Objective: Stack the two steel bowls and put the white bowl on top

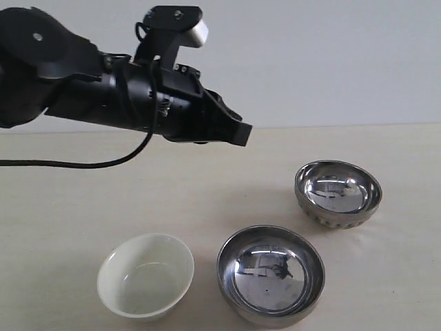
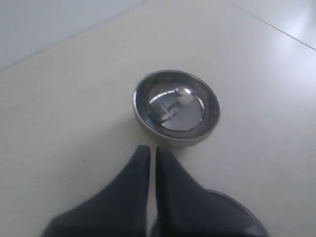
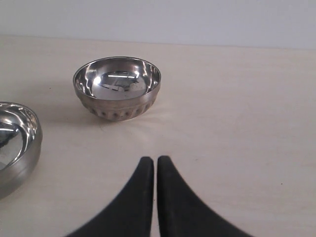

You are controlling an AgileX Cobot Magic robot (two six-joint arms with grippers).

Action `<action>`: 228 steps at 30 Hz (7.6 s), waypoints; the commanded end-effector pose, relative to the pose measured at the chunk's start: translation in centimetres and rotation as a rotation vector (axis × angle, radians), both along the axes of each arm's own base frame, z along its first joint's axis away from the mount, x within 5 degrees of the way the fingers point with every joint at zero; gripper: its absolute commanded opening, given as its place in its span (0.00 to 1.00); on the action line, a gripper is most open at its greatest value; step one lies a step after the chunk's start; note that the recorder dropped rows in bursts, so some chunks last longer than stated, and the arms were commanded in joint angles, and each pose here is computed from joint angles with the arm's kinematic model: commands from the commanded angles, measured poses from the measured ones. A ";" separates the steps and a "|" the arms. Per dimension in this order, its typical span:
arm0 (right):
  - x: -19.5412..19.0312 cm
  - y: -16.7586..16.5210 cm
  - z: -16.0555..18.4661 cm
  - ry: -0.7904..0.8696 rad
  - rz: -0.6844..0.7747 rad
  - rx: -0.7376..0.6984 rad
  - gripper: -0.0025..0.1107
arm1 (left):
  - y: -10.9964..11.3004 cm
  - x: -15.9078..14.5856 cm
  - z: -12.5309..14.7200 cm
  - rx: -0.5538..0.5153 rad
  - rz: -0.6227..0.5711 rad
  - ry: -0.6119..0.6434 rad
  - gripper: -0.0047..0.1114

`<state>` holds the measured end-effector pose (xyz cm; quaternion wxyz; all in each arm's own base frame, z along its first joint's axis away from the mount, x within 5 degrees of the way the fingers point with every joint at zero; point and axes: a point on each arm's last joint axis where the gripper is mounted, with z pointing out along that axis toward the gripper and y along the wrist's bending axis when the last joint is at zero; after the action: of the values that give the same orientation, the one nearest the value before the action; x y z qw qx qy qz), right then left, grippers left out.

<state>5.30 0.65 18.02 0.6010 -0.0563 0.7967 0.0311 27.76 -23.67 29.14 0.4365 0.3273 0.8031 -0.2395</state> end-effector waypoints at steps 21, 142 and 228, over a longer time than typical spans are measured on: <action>0.0 0.0 0.1 -0.012 -0.004 -0.007 0.02 | 10.7 -9.6 6.2 -0.167 0.261 -0.442 0.07; 0.0 0.0 0.1 -0.012 -0.004 -0.007 0.02 | 24.1 -22.3 -10.3 0.039 0.880 -0.396 0.07; 8.9 0.7 18.0 -0.079 -0.095 0.256 0.58 | 24.1 -22.3 -10.3 0.039 0.880 -0.396 0.07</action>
<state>11.94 1.17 36.75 0.6748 0.0538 0.7275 0.1118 5.48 0.40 18.92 0.6349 0.0065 0.7709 0.0504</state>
